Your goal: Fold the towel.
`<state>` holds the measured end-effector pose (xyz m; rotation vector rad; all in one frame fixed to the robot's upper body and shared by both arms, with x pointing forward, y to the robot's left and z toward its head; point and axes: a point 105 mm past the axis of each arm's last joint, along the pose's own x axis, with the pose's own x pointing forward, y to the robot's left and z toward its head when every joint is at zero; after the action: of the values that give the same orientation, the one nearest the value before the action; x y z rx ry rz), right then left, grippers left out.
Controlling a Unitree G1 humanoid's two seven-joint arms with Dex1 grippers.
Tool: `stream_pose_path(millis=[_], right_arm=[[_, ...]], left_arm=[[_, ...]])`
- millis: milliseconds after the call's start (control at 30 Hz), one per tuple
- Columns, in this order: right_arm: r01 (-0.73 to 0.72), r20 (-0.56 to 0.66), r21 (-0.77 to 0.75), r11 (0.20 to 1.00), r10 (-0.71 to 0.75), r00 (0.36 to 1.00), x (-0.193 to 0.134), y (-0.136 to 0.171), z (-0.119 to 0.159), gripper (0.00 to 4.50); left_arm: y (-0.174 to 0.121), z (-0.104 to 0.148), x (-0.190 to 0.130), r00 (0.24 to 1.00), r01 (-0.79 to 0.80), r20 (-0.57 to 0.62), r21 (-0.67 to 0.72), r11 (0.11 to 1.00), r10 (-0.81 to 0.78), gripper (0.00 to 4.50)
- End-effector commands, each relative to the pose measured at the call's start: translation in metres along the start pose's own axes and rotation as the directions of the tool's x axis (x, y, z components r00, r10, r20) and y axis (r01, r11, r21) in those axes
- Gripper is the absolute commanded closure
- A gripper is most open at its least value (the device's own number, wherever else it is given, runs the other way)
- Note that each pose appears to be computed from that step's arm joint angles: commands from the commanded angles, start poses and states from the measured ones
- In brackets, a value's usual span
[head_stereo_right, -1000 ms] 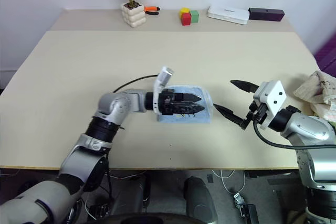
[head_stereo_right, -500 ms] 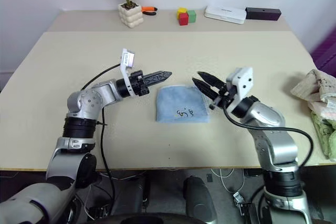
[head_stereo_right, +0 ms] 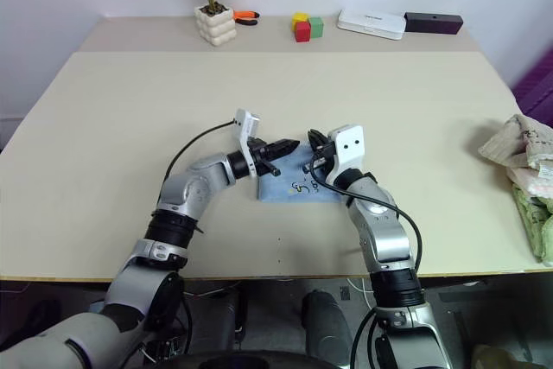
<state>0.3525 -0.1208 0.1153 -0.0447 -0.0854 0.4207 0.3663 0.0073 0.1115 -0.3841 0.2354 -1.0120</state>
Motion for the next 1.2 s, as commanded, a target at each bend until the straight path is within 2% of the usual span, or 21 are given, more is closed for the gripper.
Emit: stream_pose_path(millis=[33,233,500,633,767,867,900,967,1000,1100,1200], right_arm=[[0.043,0.006,-0.028,0.999,-0.043,0.999,-0.008,-0.006,-0.007,4.44],[0.082,-0.033,-0.062,0.995,-0.084,0.996,-0.023,-0.013,-0.026,4.44],[0.113,-0.056,-0.090,0.990,-0.118,0.991,-0.036,-0.025,-0.034,4.44],[0.147,-0.033,-0.114,0.982,-0.152,0.988,-0.039,-0.045,-0.019,4.44],[0.169,0.012,-0.131,0.977,-0.169,0.986,-0.043,-0.063,0.008,4.44],[0.147,0.038,-0.065,0.987,-0.144,0.989,-0.048,-0.068,0.025,4.44],[0.126,0.037,-0.039,0.991,-0.124,0.992,-0.051,-0.068,0.030,4.21],[0.079,0.042,0.073,0.994,-0.083,0.996,-0.056,-0.068,0.040,3.67],[0.067,0.044,0.115,0.991,-0.072,0.996,-0.058,-0.068,0.043,3.15],[0.054,0.025,0.272,0.961,-0.063,0.998,-0.064,-0.081,0.056,1.78],[0.033,-0.091,0.364,0.931,0.000,0.996,-0.068,-0.081,0.050,0.20]], left_arm=[[-0.001,-0.002,0.001,1.000,0.000,-0.004,0.042,0.999,0.000,4.50],[0.015,-0.005,-0.008,0.998,-0.061,-0.001,0.030,0.998,0.061,4.50],[0.032,0.001,-0.024,0.994,-0.109,0.025,0.013,0.994,0.109,4.50],[0.036,0.003,-0.035,0.994,-0.110,0.020,0.028,0.994,0.109,4.50],[0.040,0.013,-0.049,0.994,-0.105,0.025,0.051,0.993,0.104,4.50],[0.044,0.023,-0.059,0.993,-0.110,0.037,0.062,0.992,0.108,4.50],[0.043,0.028,-0.064,0.996,-0.084,0.042,0.058,0.995,0.081,4.50],[0.038,0.037,-0.074,0.999,-0.029,0.043,0.066,0.997,0.026,3.98],[0.036,0.040,-0.077,0.999,-0.010,0.041,0.067,0.998,0.007,3.65],[0.030,0.058,-0.092,0.997,0.056,0.052,0.117,0.992,-0.063,2.29],[0.026,0.073,-0.105,0.990,0.115,0.060,0.132,0.985,-0.124,0.69]])
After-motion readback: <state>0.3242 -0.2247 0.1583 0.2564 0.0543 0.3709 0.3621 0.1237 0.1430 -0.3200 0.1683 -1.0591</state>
